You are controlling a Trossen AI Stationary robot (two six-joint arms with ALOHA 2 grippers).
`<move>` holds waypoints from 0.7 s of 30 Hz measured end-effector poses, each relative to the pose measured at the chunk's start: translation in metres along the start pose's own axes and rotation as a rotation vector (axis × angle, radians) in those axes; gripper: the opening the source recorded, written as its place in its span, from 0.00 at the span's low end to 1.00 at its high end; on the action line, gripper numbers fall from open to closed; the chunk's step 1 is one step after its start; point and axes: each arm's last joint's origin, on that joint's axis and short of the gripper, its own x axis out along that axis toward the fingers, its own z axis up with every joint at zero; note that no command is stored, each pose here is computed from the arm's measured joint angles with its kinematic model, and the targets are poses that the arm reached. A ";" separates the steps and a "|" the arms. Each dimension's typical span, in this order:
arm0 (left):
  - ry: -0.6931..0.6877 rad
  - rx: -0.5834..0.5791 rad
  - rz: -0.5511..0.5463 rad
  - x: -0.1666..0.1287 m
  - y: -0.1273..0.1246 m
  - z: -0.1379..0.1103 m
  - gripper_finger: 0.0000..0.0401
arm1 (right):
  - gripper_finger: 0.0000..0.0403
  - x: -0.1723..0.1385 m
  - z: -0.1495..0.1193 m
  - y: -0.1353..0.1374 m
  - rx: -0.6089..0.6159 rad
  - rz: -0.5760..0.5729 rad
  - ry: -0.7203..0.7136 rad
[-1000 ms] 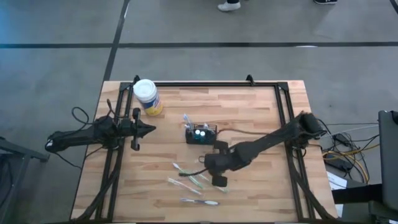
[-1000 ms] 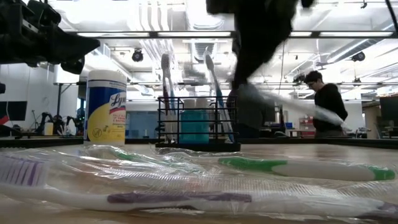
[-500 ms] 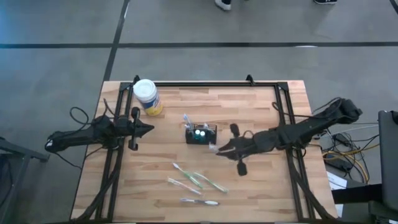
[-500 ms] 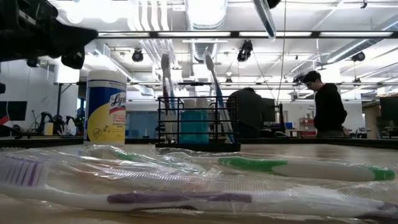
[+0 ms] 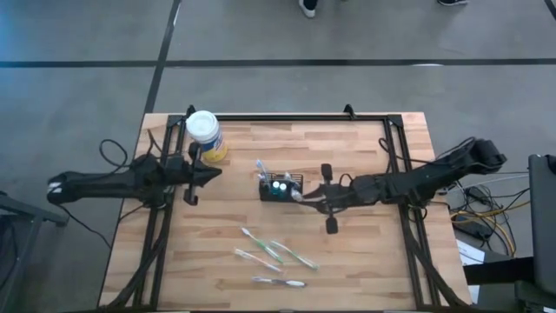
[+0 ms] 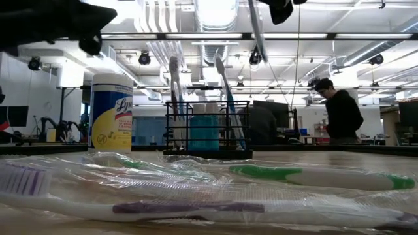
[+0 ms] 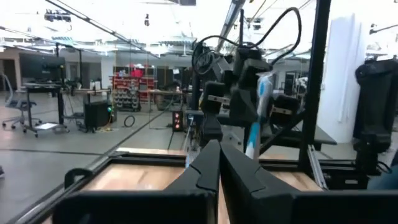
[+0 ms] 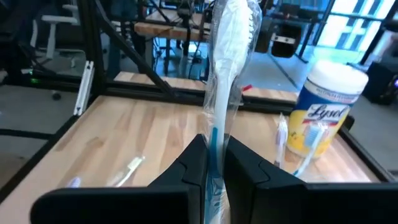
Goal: Pick & Place toothbrushing station
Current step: Put the blue toothbrush into the mesh organizer
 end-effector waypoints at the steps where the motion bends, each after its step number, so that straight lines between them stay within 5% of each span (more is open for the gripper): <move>1: 0.005 0.002 0.000 0.005 0.000 0.003 0.05 | 0.07 0.002 0.000 0.000 -0.011 -0.003 -0.012; 21: 0.113 0.073 -0.262 0.129 -0.013 0.055 0.70 | 0.07 0.024 0.042 -0.002 -0.160 -0.012 -0.022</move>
